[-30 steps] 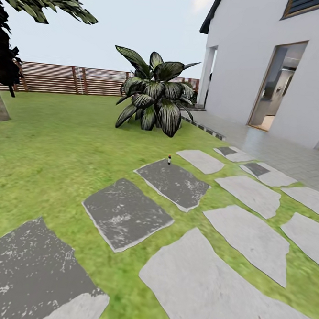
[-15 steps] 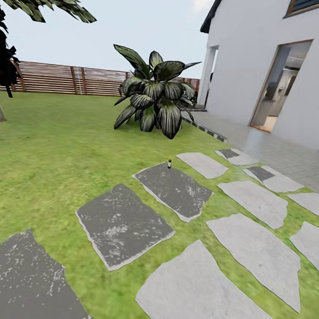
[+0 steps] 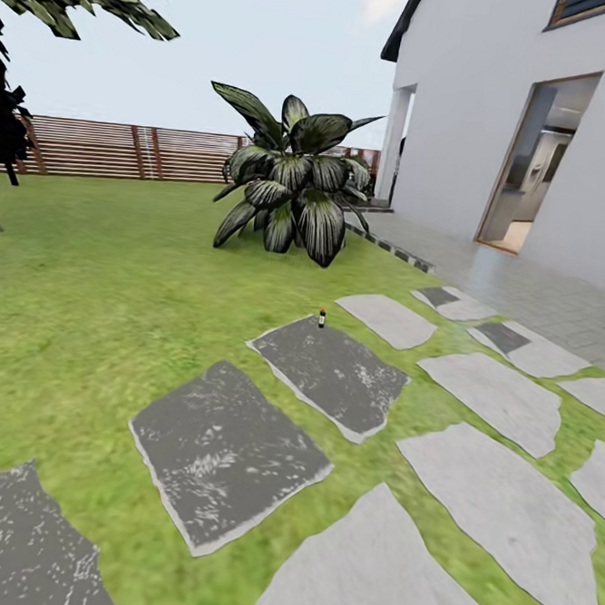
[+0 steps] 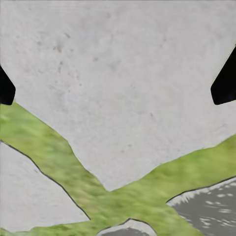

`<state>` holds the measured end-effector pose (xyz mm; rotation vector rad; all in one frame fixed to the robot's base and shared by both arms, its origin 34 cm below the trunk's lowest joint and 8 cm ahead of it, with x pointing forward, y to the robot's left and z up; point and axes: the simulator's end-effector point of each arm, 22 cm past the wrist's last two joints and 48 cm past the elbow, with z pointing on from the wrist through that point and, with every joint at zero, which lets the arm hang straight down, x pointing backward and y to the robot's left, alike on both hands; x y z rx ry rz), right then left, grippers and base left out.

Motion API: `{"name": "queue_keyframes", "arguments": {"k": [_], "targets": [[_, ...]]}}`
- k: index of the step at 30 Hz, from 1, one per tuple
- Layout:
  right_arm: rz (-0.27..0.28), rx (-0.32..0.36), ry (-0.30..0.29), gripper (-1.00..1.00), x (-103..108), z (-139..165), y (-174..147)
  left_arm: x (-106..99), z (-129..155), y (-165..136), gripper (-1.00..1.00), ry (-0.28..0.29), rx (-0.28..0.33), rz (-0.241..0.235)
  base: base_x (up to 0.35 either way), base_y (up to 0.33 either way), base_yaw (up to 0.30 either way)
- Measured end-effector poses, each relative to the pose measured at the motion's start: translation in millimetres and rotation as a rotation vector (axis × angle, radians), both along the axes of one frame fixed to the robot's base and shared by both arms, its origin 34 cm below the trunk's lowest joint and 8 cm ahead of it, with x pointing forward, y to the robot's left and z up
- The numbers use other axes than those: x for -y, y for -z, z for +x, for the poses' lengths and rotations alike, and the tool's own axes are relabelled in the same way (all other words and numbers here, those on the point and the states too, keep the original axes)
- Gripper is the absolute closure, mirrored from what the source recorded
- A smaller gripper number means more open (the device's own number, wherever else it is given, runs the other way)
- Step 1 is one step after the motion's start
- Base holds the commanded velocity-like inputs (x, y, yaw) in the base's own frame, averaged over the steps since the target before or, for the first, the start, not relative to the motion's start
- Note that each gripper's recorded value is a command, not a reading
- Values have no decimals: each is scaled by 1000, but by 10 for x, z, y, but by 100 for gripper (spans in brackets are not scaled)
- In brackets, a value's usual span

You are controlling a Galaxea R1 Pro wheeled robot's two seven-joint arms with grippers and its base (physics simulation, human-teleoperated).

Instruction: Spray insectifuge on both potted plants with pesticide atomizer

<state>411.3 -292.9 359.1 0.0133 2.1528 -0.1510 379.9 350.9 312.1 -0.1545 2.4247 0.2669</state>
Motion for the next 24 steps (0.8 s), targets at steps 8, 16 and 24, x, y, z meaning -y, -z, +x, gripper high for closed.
{"name": "queue_keyframes", "arguments": {"k": [8,16,24], "targets": [[0,0,0,-100,1,0,0,1,0,0,-100,0,0,0,339,0,-191],[0,-1,0,-100,1,-4,3,0,0,0,-100,0,0,0,339,0,-151],[-1,-2,1,-100,3,-9,6,-4,-1,0,-100,-2,0,0,339,0,-8]]}}
